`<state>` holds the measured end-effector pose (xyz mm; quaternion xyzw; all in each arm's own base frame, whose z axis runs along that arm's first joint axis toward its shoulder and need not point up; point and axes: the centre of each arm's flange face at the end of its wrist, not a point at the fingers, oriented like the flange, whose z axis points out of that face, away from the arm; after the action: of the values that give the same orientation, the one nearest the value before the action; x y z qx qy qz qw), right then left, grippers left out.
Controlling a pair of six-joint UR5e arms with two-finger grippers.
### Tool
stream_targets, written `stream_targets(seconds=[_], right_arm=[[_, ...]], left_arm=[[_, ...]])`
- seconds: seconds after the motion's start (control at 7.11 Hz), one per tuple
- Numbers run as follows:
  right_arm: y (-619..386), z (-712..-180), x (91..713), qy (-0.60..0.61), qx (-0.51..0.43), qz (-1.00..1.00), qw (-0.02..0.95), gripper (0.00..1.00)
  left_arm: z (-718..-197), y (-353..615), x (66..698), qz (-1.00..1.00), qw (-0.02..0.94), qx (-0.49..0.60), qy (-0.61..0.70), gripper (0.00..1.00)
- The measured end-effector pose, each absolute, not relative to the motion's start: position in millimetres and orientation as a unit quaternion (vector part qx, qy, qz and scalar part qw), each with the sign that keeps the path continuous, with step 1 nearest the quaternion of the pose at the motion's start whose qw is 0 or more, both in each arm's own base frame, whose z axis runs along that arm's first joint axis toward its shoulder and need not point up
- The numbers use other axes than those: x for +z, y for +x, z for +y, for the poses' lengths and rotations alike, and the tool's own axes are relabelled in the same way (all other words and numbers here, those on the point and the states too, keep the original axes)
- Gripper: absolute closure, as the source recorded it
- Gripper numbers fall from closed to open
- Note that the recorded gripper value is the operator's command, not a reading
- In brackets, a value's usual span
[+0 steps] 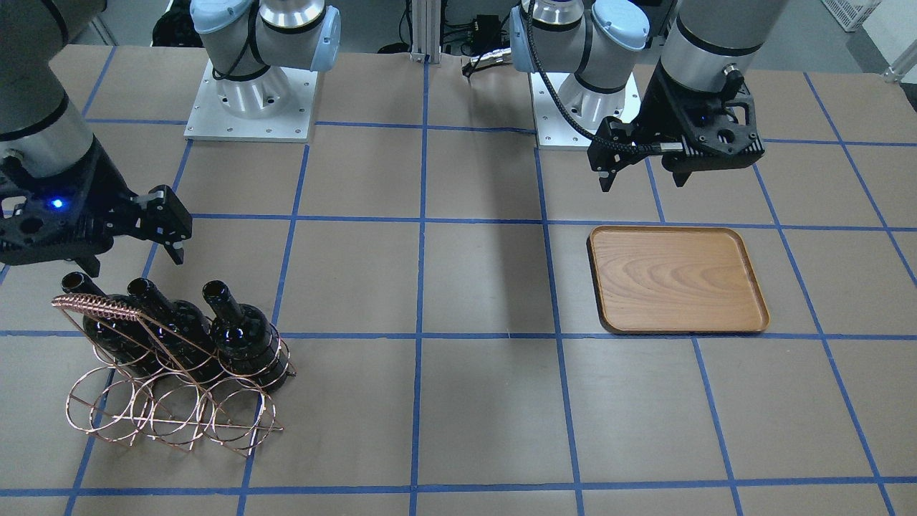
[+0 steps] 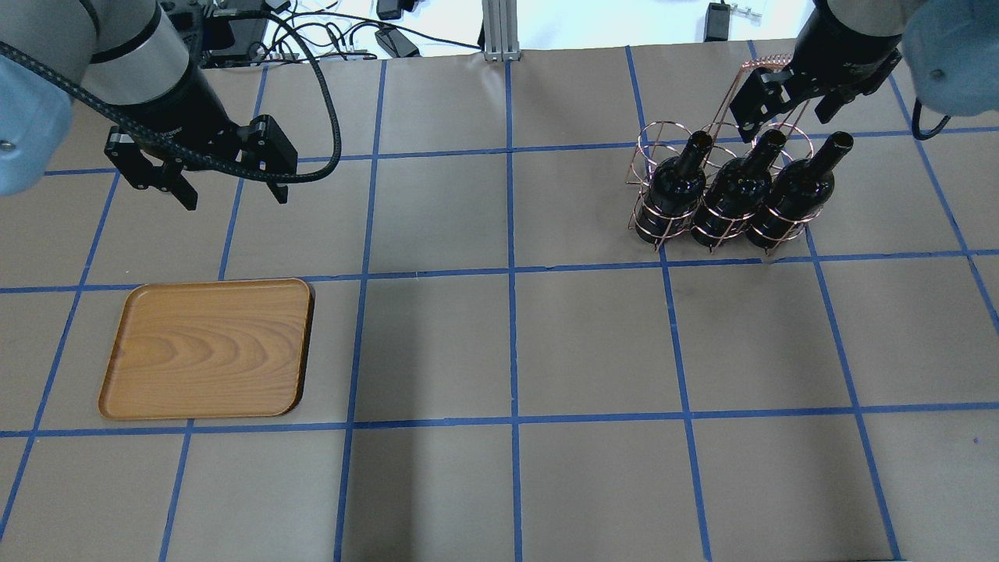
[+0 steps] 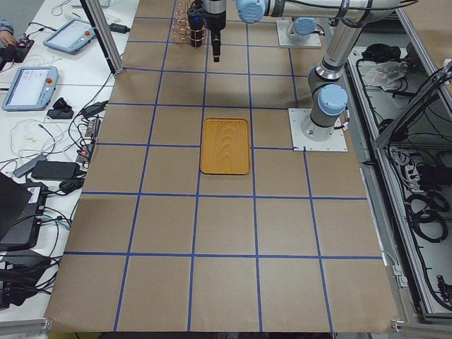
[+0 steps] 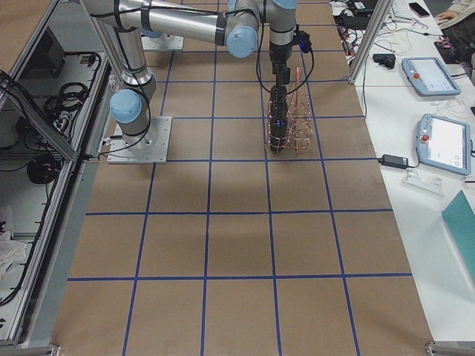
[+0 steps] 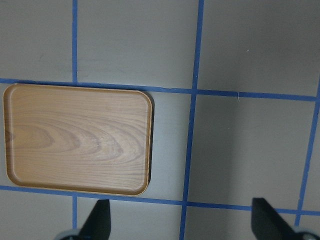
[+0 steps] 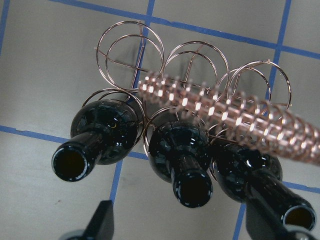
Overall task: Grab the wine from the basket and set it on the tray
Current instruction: 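Close the right gripper on the neck of the nearest dark bottle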
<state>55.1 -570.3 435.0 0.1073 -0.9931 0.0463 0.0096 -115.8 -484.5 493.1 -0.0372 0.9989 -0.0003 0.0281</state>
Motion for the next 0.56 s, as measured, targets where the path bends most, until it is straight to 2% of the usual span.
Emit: stream_targets(seconds=[0.14, 0.56], right_arm=[[54, -574, 424, 0.107, 0.040, -0.993, 0.008, 0.15], [54, -577, 403, 0.106, 0.031, -0.994, 0.006, 0.18]], left_arm=[[-485, -116, 493, 0.999, 0.028, 0.000, -0.037, 0.00], [-485, -116, 492, 0.999, 0.028, 0.002, -0.037, 0.00]])
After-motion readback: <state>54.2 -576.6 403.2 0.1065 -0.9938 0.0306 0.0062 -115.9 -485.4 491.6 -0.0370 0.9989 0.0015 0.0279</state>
